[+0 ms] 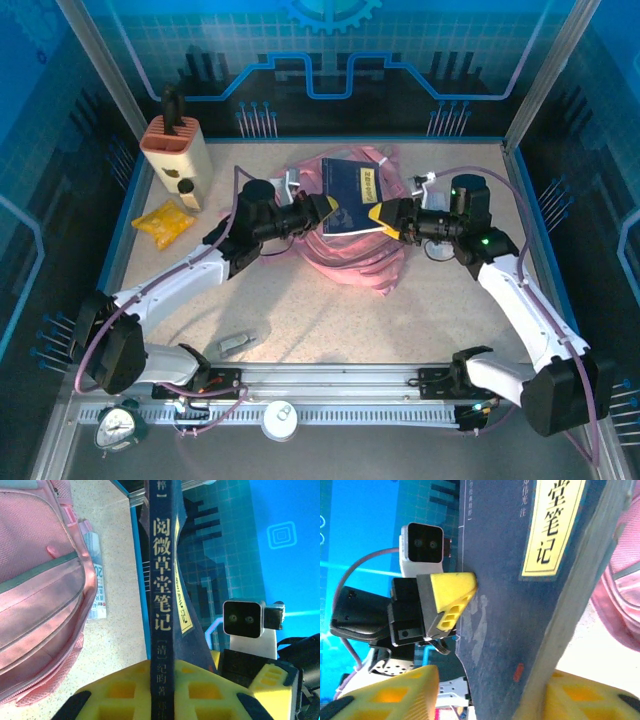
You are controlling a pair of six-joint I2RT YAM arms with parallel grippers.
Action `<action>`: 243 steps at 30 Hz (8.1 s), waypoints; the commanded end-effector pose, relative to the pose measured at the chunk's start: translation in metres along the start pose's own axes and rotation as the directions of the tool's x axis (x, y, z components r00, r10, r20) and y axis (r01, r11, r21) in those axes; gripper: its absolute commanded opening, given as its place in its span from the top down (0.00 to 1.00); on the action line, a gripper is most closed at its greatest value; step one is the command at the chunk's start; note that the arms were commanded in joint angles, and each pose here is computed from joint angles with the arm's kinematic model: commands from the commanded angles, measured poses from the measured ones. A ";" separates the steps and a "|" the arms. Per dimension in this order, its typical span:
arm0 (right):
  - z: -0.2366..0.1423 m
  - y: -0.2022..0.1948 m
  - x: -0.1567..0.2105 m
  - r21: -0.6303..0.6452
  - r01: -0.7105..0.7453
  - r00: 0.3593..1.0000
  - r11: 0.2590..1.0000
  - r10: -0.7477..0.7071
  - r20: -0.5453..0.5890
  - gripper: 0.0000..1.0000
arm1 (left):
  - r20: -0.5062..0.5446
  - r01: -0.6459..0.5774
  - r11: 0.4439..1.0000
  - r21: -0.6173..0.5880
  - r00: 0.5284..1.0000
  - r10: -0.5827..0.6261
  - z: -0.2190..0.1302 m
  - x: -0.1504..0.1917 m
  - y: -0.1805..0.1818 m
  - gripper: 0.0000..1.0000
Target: Pack the student bag
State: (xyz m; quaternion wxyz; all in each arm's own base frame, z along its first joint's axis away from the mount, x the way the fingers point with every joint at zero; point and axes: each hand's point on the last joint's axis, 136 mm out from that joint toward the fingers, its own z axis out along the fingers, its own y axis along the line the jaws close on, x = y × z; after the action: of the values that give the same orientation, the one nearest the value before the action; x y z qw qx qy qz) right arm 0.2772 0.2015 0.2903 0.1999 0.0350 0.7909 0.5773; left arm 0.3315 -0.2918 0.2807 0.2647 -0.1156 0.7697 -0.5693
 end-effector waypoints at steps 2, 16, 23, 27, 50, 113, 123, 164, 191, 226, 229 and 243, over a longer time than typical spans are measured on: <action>-0.008 -0.008 0.002 0.009 0.008 1.000 1.000 -0.008 -0.017 0.63 | 0.018 -0.067 0.998 0.004 0.998 0.067 0.006 0.000 -0.017 1.00; -0.032 -0.032 0.007 0.181 0.047 0.999 0.982 -0.048 0.003 1.00 | -0.095 -0.175 0.985 -0.012 0.980 0.173 0.020 0.027 -0.017 0.73; -0.063 -0.056 0.015 0.345 0.019 0.997 0.939 -0.046 0.068 1.00 | -0.206 -0.582 0.786 -0.211 0.812 0.546 0.009 0.033 0.015 0.56; -0.087 -0.068 0.022 0.433 0.004 0.991 0.901 -0.061 0.117 1.00 | -0.306 -0.728 0.644 -0.235 0.684 0.662 0.021 0.035 0.029 0.50; -0.127 -0.129 0.047 0.540 -0.208 0.964 0.816 0.080 0.252 0.96 | -0.635 -0.972 0.209 -0.105 0.228 0.738 0.129 0.064 0.127 0.32; 0.111 -0.161 -0.032 0.400 0.119 0.982 0.909 -0.169 0.090 0.71 | -0.271 -0.877 0.390 -0.281 0.462 0.844 0.069 -0.075 -0.019 1.00; 0.061 -0.159 -0.012 0.541 0.157 0.964 0.826 -0.247 0.097 0.46 | -0.275 -0.864 0.424 -0.270 0.492 0.826 0.070 -0.070 -0.012 1.00; 0.076 -0.113 0.085 0.483 0.322 0.946 0.814 -0.252 -0.205 0.04 | 0.104 0.050 0.799 -0.599 0.995 0.015 -0.053 -0.123 0.216 0.30; 0.072 -0.129 0.085 0.538 0.300 0.954 0.787 -0.237 -0.185 0.00 | 0.214 0.247 0.637 -0.731 0.968 -0.130 -0.059 -0.119 0.288 0.38; 0.055 -0.186 -0.026 0.692 0.224 0.971 0.687 -0.214 -0.102 0.00 | 0.096 0.205 0.768 -0.607 0.978 -0.185 -0.027 -0.028 0.229 1.00; 0.051 -0.176 -0.027 0.696 0.264 0.962 0.668 -0.233 -0.142 0.00 | 0.109 0.229 0.786 -0.574 0.973 -0.204 -0.024 -0.021 0.219 1.00; -0.006 -0.139 0.044 0.749 0.339 0.940 0.569 -0.221 -0.258 0.00 | 0.127 0.229 0.808 -0.543 0.973 -0.191 -0.016 -0.004 0.195 1.00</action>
State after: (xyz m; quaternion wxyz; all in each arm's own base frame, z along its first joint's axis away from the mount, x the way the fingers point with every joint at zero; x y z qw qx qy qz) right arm 0.2941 0.1673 0.1702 0.2526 -0.0245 0.9503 0.1804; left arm 0.3477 -0.1964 0.0731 0.1640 -0.3072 0.8886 -0.2984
